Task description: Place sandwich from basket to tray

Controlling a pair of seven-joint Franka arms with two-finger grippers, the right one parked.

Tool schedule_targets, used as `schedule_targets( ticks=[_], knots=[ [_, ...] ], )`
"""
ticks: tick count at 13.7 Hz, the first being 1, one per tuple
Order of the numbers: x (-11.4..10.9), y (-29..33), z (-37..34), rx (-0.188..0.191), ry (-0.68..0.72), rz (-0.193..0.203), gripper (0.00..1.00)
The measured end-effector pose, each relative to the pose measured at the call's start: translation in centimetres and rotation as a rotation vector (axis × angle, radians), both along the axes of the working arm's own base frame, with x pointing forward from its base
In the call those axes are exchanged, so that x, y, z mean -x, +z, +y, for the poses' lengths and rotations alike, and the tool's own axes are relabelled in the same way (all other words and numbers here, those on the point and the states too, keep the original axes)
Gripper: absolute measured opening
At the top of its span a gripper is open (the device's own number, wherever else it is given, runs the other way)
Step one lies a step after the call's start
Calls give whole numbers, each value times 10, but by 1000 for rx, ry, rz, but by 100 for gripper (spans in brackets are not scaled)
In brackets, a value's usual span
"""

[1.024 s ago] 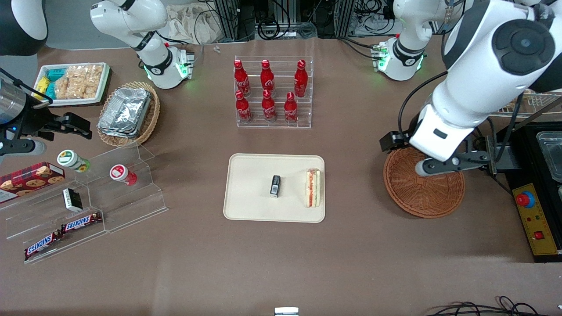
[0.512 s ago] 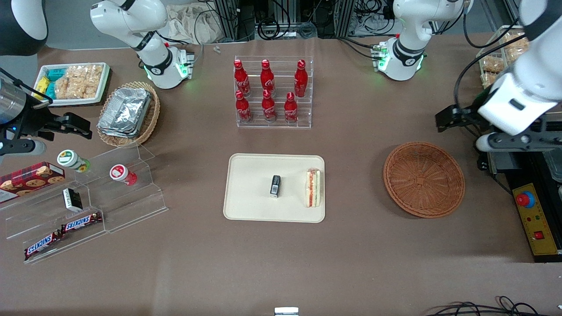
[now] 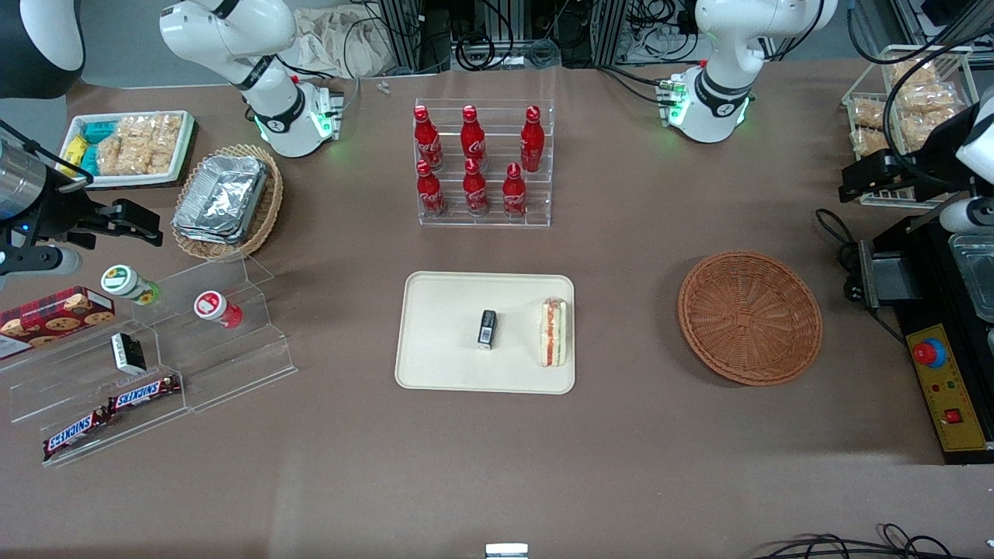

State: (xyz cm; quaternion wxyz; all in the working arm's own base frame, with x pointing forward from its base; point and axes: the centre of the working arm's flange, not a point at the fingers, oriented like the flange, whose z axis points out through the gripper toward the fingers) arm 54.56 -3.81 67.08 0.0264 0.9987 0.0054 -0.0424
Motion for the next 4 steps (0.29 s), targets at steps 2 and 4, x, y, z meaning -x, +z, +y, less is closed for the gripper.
schedule_targets(
  ticks=[2,4],
  knots=[
    [18,3,1,-4,1,0,100],
    [30,7,3,-15,3,-7,100]
  ],
)
